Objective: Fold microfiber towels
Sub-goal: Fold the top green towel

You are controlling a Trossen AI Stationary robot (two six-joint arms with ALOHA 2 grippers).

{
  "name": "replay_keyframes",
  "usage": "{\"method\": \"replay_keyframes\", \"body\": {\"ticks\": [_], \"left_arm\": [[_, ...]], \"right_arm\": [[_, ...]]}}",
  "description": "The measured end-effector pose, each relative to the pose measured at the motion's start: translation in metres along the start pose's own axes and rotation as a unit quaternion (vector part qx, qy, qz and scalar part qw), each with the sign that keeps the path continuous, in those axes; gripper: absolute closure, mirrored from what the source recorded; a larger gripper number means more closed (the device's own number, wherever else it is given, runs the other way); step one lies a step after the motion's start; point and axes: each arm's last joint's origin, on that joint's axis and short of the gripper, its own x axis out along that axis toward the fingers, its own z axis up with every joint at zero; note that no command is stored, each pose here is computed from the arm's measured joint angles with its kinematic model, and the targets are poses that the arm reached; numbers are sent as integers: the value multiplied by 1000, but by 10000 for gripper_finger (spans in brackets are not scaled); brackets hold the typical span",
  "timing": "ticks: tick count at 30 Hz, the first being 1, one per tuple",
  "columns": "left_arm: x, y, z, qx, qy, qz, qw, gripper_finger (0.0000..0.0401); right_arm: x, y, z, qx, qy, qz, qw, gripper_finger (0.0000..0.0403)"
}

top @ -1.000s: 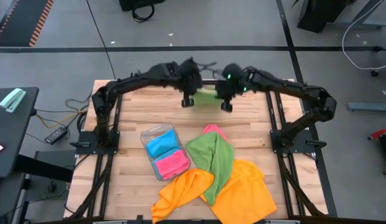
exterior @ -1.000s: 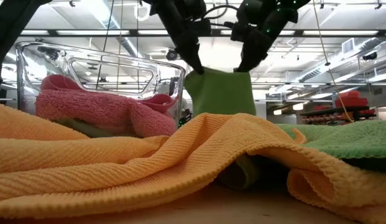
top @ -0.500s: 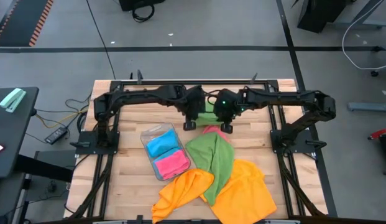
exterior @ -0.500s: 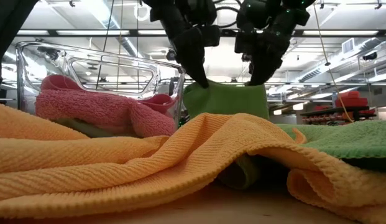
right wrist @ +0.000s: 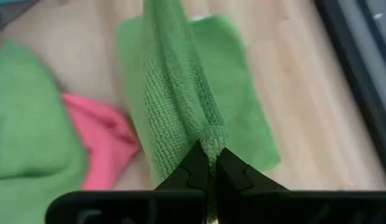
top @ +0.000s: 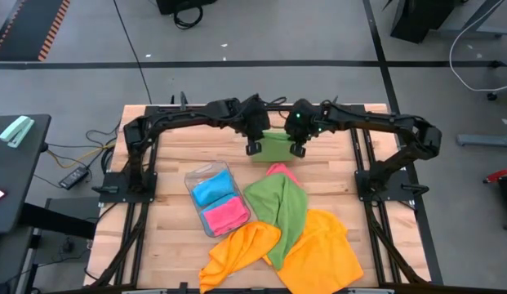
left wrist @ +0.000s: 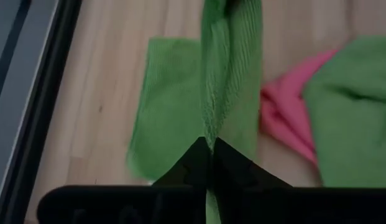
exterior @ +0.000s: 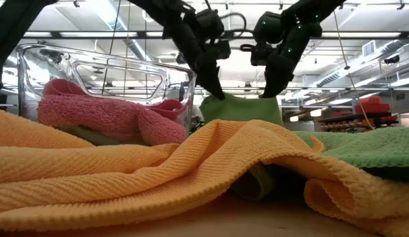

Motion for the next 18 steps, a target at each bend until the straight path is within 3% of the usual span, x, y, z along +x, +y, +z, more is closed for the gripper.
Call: {"method": "replay_keyframes", "body": {"ticks": [10,18], "left_arm": [[38,9,-10,-3,21,10,1000,380],[46,17,-14,-16,22,14,1000,389]], "right_arm": [[3,-34,-6,-7,-9,-12,1000,391],[22,-39,-25,-27,-23,-3,999,391]]}}
